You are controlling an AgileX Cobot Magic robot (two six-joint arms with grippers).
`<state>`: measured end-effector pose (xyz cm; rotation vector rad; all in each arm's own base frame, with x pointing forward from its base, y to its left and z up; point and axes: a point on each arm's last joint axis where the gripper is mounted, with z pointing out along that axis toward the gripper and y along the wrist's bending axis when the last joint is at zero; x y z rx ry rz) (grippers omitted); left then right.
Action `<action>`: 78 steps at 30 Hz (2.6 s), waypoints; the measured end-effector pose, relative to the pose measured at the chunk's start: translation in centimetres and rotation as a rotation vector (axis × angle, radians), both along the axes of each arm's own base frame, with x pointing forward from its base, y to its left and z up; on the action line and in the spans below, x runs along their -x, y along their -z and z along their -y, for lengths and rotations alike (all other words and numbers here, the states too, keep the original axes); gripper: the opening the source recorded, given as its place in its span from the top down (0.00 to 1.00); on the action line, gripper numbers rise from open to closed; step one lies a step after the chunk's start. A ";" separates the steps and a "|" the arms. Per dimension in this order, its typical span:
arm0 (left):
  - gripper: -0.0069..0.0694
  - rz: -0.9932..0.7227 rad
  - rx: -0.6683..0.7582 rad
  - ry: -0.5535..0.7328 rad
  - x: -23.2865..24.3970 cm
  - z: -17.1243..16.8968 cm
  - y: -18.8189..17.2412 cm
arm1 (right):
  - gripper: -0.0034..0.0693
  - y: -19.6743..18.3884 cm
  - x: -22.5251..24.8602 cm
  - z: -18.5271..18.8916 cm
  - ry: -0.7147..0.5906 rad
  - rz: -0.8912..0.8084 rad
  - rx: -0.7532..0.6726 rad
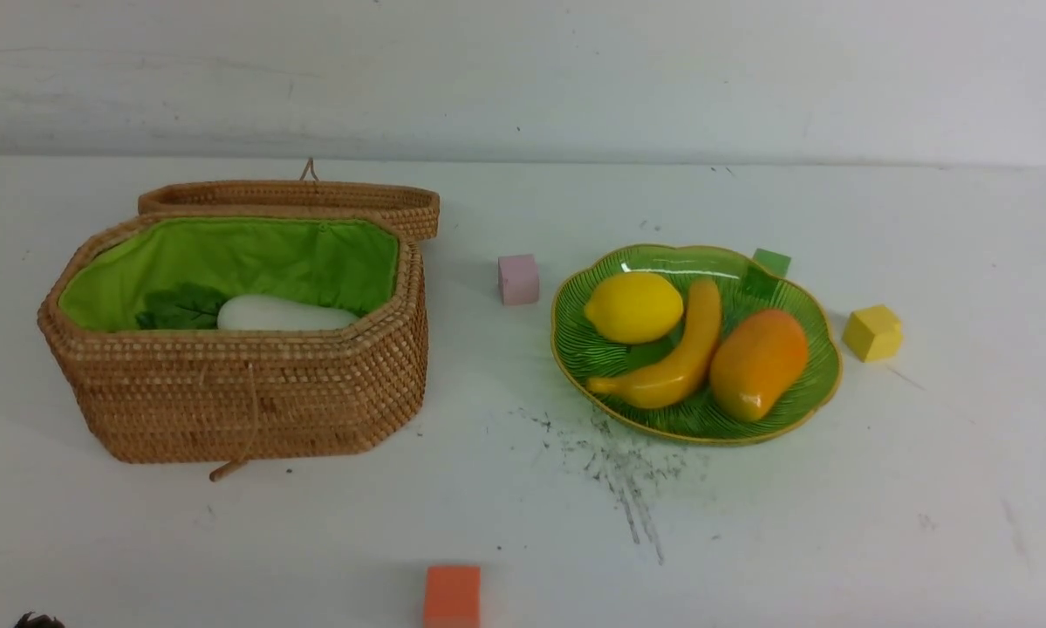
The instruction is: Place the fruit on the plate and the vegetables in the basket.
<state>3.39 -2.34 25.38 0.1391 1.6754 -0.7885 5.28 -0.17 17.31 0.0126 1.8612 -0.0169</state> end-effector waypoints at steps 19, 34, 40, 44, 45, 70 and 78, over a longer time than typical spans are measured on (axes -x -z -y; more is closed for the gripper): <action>0.86 0.031 -0.028 -0.130 -0.8 -0.3 1.4 | 0.96 0.0 0.0 0.0 0.000 0.000 0.000; 0.93 -0.196 -0.195 -0.416 -1.8 -1.3 8.3 | 0.94 0.0 0.0 0.0 0.000 -0.001 0.000; 0.93 -0.233 -0.083 -0.424 -1.8 -1.2 8.3 | 0.93 0.0 0.0 0.0 0.000 -0.001 0.000; 0.93 -0.235 -0.076 -0.425 -1.8 -1.2 8.3 | 0.92 0.0 0.0 0.0 0.000 -0.001 0.000; 0.93 -0.235 -0.075 -0.425 -1.8 -1.2 8.3 | 0.92 0.0 0.0 0.0 0.000 -0.001 0.000; 0.92 -0.236 -0.073 -0.424 -1.8 -1.1 8.3 | 0.90 0.0 0.0 0.0 0.000 -0.001 0.000; 0.92 -0.237 -0.072 -0.424 -1.8 -1.1 8.3 | 0.89 0.0 0.0 0.0 0.000 -0.003 0.000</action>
